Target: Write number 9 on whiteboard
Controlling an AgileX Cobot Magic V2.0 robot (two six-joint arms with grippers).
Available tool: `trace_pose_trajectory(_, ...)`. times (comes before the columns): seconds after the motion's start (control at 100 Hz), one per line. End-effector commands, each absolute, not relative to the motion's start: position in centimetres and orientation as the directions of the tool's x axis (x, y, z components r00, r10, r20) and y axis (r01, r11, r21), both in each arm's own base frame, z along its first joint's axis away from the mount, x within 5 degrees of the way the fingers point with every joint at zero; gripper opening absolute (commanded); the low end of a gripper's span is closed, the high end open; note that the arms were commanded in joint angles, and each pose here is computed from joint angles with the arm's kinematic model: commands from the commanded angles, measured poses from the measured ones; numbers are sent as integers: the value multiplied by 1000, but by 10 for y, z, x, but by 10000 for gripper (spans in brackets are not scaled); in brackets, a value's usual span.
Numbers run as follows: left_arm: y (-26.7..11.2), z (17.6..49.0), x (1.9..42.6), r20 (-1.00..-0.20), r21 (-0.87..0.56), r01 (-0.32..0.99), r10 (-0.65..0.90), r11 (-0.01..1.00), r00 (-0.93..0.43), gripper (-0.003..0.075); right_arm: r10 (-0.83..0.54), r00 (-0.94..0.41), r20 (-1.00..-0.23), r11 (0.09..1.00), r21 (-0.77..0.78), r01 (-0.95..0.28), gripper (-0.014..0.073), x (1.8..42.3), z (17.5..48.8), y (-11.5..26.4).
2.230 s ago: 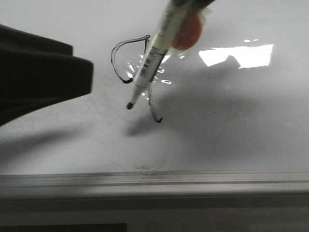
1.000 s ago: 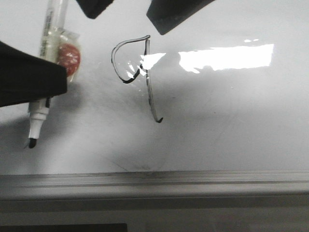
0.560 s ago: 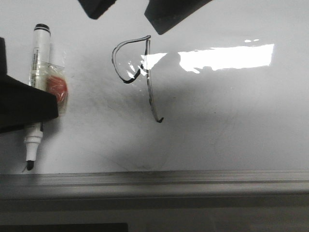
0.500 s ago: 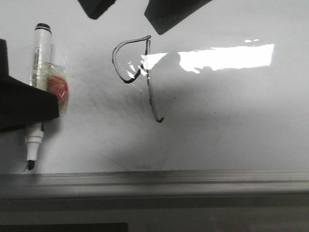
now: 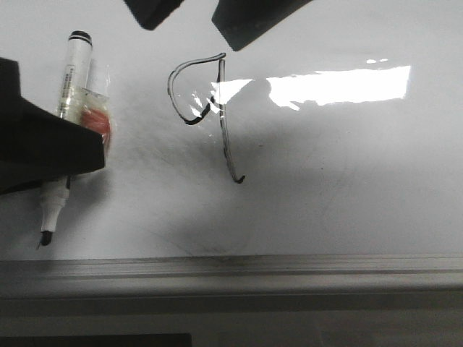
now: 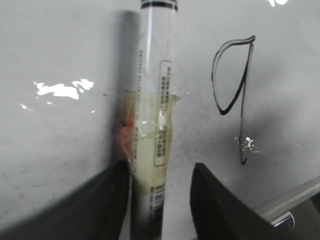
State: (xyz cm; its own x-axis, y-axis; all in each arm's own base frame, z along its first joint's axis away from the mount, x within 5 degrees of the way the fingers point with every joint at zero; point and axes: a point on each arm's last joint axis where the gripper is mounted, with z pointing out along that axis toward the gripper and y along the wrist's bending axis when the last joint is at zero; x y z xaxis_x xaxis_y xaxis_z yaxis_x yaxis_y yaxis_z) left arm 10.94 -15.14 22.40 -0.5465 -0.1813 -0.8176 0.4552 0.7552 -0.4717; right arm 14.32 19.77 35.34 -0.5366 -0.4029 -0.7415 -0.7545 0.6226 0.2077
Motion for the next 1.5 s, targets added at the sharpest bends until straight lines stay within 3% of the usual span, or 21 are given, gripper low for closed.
trace_pose_trajectory(0.0,-153,235,113,-836,-479,459,-229,749,-498,391,-327,-473,-818,608,201,-768,248,139,377,192)
trace_pose_trajectory(0.09,-151,240,112,-836,-491,464,-248,737,-490,398,-326,-448,-832,609,177,-773,162,136,380,185)
trace_pose_trajectory(0.24,-139,258,105,-828,-537,491,-315,686,-464,386,-314,-385,-868,613,124,-780,-74,124,382,166)
trace_pose_trajectory(0.31,-132,267,100,-827,-552,519,-345,653,-444,354,-280,-345,-896,614,109,-781,-62,117,381,155)
trace_pose_trajectory(0.41,-121,278,92,-839,-543,577,-366,610,-402,206,-213,-252,-944,619,69,-782,-63,106,375,137)
trace_pose_trajectory(0.51,-109,279,83,-873,-487,645,-351,588,-339,-21,-143,-136,-980,623,18,-782,-63,92,360,116)
trace_pose_trajectory(0.76,-89,254,68,-927,-370,725,-280,582,-248,-20,77,82,-994,623,-17,-782,-63,54,306,69)
trace_pose_trajectory(0.86,-87,245,67,-927,-373,718,-268,587,-262,-20,89,90,-992,623,-15,-782,-63,45,277,57)
trace_pose_trajectory(1.07,-86,238,66,-929,-369,715,-247,594,-274,-20,112,108,-988,623,-15,-782,-63,36,246,46)
trace_pose_trajectory(1.49,-84,231,66,-931,-365,709,-236,604,-278,-20,46,56,-997,623,-15,-782,-63,38,220,48)
